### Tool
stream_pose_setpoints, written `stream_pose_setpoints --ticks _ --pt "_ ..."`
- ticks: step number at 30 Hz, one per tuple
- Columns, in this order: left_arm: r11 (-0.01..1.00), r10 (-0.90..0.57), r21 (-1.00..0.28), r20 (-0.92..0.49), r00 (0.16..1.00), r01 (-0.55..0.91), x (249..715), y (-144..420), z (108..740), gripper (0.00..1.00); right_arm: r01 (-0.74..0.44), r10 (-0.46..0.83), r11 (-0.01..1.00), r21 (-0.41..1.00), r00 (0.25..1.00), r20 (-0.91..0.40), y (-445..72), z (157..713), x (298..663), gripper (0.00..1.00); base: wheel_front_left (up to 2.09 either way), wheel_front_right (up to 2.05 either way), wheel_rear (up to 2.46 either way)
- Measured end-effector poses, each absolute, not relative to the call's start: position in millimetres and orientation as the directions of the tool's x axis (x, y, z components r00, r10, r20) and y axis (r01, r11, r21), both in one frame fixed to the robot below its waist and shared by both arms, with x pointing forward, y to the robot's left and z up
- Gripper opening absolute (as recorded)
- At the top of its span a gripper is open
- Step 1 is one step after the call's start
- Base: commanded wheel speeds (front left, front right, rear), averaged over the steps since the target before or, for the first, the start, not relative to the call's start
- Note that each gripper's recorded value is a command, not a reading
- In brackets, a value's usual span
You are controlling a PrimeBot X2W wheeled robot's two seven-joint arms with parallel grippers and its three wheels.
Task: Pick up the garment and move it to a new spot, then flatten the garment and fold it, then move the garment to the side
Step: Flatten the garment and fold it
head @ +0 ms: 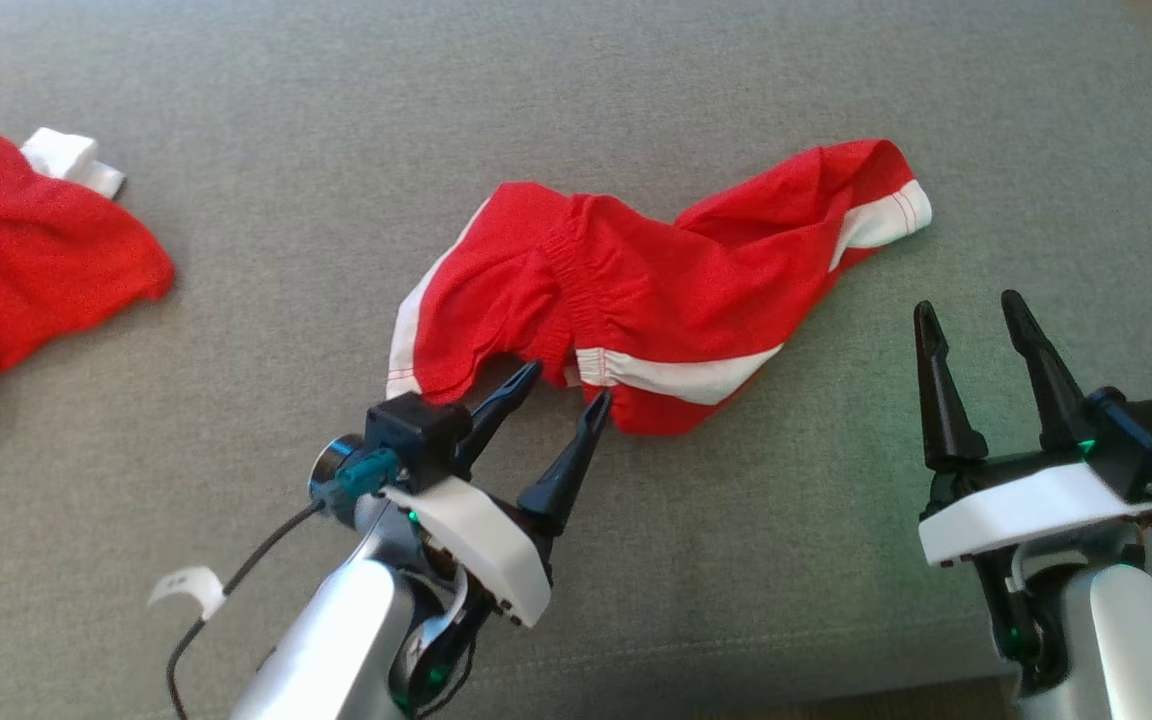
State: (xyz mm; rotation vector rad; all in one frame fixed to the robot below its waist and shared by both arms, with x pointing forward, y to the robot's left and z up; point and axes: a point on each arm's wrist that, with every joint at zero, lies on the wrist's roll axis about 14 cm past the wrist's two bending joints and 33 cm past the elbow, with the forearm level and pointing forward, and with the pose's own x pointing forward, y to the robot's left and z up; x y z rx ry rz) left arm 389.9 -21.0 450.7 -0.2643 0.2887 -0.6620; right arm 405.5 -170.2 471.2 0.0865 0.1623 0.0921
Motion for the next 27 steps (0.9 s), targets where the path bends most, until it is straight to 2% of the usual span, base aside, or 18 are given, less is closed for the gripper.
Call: stream_pose_setpoints --ticks 12,13,14,23,27 --pt "0.701 -0.693 -0.421 -0.215 0.688 0.575 394 -42 436 1.00 -0.051 0.069 0.993 0.105 0.982 -0.178 -180 461 402 1.00 0.00 0.00 0.00" --pt "0.696 -0.698 -0.426 -0.211 0.685 0.578 394 -44 437 0.62 -0.050 0.068 0.993 0.105 0.982 -0.178 -180 461 403 1.00 0.00 0.00 0.00" --pt "0.693 -0.700 -0.427 -0.205 0.684 0.581 395 -45 438 0.00 -0.049 0.067 0.993 0.105 0.982 -0.178 -180 461 404 1.00 0.00 0.00 0.00" --pt "0.702 -0.682 -0.412 -0.155 0.715 0.580 403 -39 447 0.00 -0.045 0.066 0.993 0.108 0.977 -0.203 -181 451 409 1.00 0.00 0.00 0.00" --pt "0.714 -0.665 -0.407 -0.140 0.733 0.570 406 -33 451 0.00 -0.032 0.055 0.994 0.101 0.971 -0.233 -187 445 423 1.00 0.00 0.00 0.00"
